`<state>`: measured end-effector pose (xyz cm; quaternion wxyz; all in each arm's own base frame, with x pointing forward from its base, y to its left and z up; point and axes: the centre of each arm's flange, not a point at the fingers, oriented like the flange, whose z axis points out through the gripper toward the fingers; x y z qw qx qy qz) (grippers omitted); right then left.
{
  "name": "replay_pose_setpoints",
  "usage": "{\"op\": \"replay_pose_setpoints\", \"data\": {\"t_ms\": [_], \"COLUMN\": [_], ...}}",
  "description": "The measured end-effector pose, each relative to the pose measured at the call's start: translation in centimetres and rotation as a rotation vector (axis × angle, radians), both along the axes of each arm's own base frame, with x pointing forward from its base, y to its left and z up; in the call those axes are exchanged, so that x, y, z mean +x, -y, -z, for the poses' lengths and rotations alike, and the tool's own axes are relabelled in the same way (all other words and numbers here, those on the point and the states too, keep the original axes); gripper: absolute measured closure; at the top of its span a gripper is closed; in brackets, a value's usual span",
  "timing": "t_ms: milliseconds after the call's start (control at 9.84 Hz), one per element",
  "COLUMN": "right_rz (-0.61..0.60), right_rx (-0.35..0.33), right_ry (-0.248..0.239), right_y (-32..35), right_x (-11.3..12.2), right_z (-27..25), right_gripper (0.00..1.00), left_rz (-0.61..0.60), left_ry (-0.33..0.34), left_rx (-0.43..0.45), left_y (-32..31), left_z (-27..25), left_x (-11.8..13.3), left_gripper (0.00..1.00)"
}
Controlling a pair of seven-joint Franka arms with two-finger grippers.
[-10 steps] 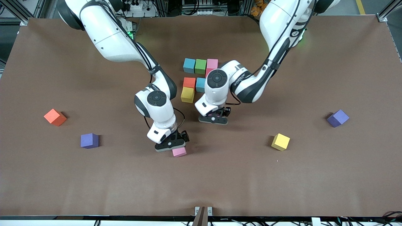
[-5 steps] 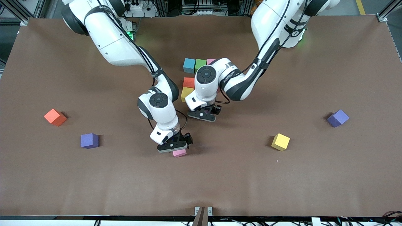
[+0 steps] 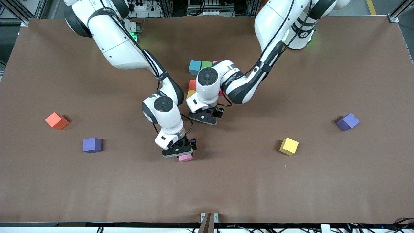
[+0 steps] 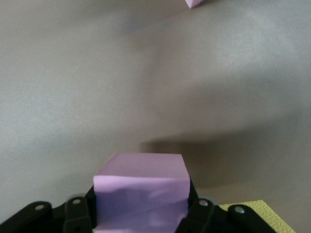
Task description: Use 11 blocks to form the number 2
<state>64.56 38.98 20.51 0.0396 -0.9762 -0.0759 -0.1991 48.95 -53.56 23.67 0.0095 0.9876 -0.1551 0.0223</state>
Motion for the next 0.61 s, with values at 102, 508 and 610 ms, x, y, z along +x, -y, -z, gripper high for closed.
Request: {"op": "replay_pose_setpoints", "data": {"t_ms": [102,508,610], "right_rz": [-0.035,-0.228,-0.299], "right_rx": [-0.019,-0.187,-0.211], "right_ry": [0.007,-0.031,-0.051], "right_y": [0.3,5.5,7.1], "right_x": [0.3,3.9,4.8], "right_z": [-0.2,-1.6,-2.0], "right_gripper": [0.43,0.48,0.48], "left_rz": [0.001,0.005,0.010], "left_ry": [0.000,0.007,0.010], "left_rx": [0.000,-0.012,-0.017], "left_y": [0.1,0.5,0.8], "left_z": [0.1,0.1,0.1], "left_x": [0.0,-0.1,-0.3], "left_gripper": [0.36,0.36,0.36]}}
